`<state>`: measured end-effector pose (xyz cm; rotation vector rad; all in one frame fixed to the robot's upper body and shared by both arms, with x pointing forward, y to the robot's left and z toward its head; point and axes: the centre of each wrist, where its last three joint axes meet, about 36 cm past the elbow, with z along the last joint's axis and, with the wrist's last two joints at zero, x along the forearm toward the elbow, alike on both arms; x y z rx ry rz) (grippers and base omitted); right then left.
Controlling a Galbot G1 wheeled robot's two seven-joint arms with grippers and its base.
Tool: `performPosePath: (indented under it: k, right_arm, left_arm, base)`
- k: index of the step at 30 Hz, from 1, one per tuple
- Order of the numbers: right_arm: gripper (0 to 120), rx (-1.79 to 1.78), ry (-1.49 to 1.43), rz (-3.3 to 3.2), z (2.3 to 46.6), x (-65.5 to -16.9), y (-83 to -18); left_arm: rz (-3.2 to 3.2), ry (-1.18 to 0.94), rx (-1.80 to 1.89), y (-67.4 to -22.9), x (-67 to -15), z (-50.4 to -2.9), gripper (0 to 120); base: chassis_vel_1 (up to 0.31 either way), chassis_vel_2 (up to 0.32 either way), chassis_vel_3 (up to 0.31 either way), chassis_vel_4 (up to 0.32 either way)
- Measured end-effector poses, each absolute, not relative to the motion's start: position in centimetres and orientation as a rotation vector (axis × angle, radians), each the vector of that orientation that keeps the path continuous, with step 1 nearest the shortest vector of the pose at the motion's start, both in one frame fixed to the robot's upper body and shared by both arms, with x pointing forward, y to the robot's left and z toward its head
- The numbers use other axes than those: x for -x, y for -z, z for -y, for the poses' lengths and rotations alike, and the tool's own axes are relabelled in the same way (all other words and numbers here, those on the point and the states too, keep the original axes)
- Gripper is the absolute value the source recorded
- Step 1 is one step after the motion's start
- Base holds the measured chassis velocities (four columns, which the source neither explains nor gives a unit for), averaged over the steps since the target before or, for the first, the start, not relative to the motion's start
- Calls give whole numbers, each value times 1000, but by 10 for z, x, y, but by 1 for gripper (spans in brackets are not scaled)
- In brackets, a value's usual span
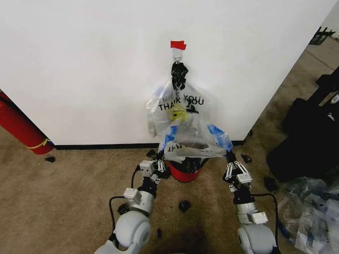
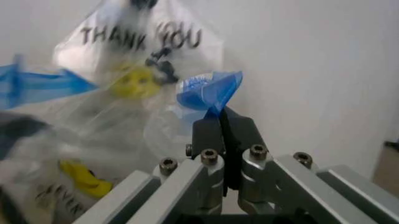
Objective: Pick up the garbage bag from the wall and place it over the trash bin.
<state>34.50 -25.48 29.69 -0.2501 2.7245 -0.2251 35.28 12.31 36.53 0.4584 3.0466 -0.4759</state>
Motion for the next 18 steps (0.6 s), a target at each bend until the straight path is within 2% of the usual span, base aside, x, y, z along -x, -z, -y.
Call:
performPosePath:
  k: [13,18]
  right_arm:
    - [0,396,313,-2771,283,-370,-267]
    - [0,399,289,-2797,301,-361,-263]
  left_arm:
    - [-3141,403,-485,-348,-358,-117,0]
    - [-3145,414,-483,-349,-354,-116,0]
  base:
    - [0,0,0,0]
    - [0,0,0,0]
